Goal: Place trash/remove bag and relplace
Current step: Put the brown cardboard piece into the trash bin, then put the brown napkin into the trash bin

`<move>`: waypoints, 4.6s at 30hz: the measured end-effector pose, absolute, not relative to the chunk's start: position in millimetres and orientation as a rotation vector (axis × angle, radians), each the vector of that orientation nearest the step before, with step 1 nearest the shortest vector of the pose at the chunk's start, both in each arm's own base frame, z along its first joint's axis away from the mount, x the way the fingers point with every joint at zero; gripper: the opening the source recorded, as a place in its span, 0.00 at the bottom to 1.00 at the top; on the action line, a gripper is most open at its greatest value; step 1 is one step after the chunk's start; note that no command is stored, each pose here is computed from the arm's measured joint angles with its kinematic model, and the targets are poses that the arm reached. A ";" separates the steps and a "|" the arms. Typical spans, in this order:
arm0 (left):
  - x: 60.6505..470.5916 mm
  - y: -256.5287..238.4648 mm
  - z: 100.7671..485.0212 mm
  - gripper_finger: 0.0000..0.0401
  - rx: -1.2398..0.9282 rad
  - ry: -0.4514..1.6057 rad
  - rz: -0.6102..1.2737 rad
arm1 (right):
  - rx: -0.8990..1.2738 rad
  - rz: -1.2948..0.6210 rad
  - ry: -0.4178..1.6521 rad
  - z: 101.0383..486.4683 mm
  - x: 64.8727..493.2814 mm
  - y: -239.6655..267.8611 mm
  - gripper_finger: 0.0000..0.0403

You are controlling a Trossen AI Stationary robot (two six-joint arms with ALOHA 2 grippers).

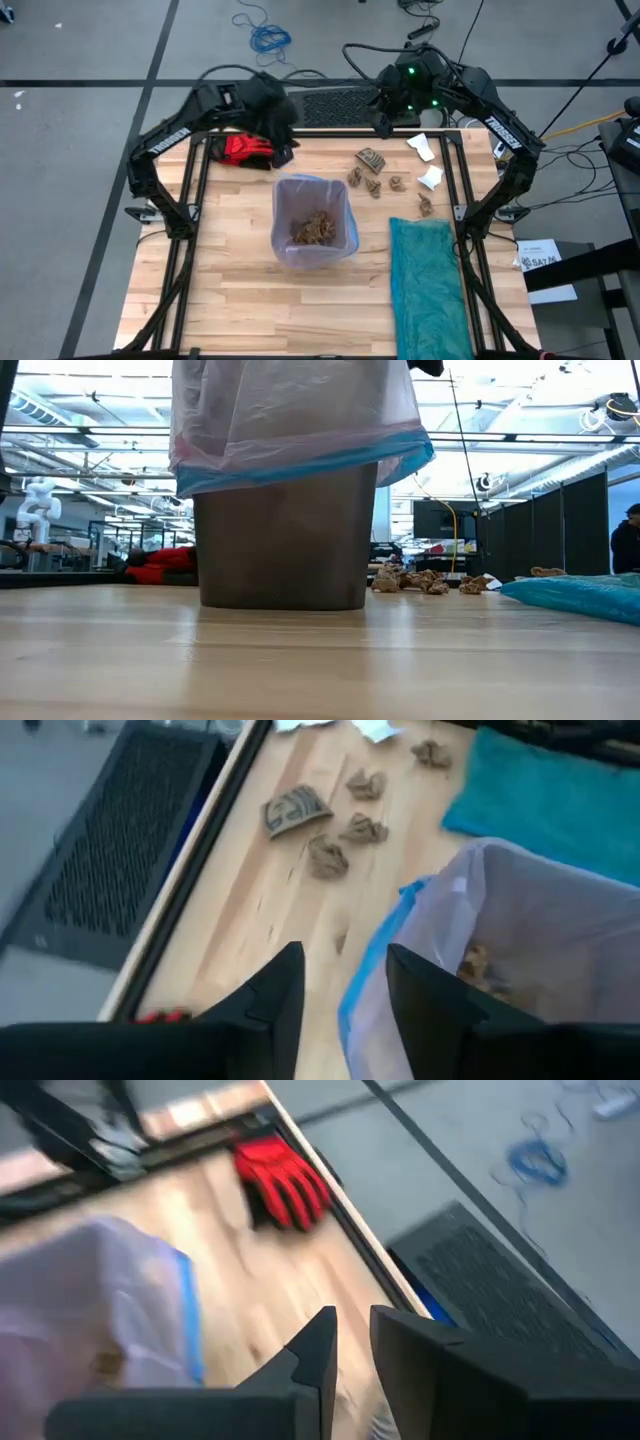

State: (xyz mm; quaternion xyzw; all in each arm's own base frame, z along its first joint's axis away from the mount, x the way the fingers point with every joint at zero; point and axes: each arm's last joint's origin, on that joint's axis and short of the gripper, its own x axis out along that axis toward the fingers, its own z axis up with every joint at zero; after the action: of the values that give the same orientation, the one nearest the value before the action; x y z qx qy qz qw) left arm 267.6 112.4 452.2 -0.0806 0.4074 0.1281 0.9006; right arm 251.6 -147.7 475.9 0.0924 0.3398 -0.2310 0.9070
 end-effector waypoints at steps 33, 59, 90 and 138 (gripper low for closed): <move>180.4 116.2 408.3 0.00 -0.437 0.448 0.512 | 0.579 -0.660 0.947 206.5 227.1 -171.5 0.36; 180.4 116.4 407.3 0.00 -0.413 0.464 0.515 | 0.681 -0.897 1.034 116.8 258.2 -197.2 0.53; 180.4 116.6 407.5 0.00 -0.386 0.469 0.513 | 0.684 -0.660 0.583 289.1 215.7 -154.6 0.00; 181.9 116.2 404.6 0.00 -0.348 0.507 0.460 | 0.613 0.212 0.387 401.7 299.8 -52.3 0.43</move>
State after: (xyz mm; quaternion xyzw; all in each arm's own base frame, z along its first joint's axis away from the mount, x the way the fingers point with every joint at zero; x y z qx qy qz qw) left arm 181.9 116.2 404.6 -0.1696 0.2473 0.2243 0.9272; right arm 299.8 -52.3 401.7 0.2992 0.1889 0.1033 0.9296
